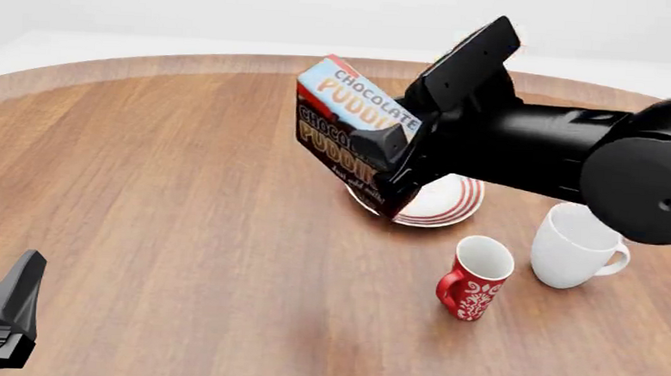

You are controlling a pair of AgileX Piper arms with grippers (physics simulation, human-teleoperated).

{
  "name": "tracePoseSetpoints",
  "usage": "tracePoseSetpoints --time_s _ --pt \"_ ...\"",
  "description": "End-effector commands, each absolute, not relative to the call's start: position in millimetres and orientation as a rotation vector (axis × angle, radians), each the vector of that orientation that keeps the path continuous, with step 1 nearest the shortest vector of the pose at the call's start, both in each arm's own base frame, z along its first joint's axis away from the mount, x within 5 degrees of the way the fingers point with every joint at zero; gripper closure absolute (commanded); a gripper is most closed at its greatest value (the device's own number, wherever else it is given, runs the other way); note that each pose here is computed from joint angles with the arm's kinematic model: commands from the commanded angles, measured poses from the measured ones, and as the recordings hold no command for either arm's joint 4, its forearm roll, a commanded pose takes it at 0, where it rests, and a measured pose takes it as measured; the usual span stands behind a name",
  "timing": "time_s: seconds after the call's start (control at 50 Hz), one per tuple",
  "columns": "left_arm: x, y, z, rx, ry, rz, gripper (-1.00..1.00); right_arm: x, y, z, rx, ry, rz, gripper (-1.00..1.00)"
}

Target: Put the chocolate pudding to the right of the plate.

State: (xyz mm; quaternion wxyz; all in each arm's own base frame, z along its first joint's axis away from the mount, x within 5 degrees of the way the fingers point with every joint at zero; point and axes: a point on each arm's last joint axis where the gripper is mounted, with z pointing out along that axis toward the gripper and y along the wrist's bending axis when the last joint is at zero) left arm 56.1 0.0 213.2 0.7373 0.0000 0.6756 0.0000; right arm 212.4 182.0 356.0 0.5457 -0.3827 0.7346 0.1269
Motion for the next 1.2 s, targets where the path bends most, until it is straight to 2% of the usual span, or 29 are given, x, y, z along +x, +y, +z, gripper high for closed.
tracePoseSetpoints --time_s 0.02,0.08,0.22,0.32,0.58,0.72,0.88,1.2 --pt "56 0 213 0.000 1.484 0.000 -1.00 232 150 444 -0.744 1.655 0.217 1.00" --pt "56 0 213 0.000 1.484 0.000 -1.00 250 148 459 -0.712 1.652 0.183 1.00" --pt "56 0 213 0.000 1.484 0.000 -1.00 295 140 467 -0.651 1.698 0.107 1.00" --pt "56 0 213 0.000 1.484 0.000 -1.00 335 122 458 -0.579 1.749 0.041 1.00" --pt "56 0 213 0.000 1.484 0.000 -1.00 390 71 440 -0.421 1.829 -0.065 1.00" --pt "56 0 213 0.000 1.484 0.000 -1.00 414 34 409 -0.357 1.890 -0.141 1.00" --pt "56 0 213 0.000 1.484 0.000 -1.00 419 1 369 -0.309 1.953 -0.200 1.00" --pt "56 0 213 0.000 1.484 0.000 -1.00 427 -30 293 -0.220 2.056 -0.218 1.00"
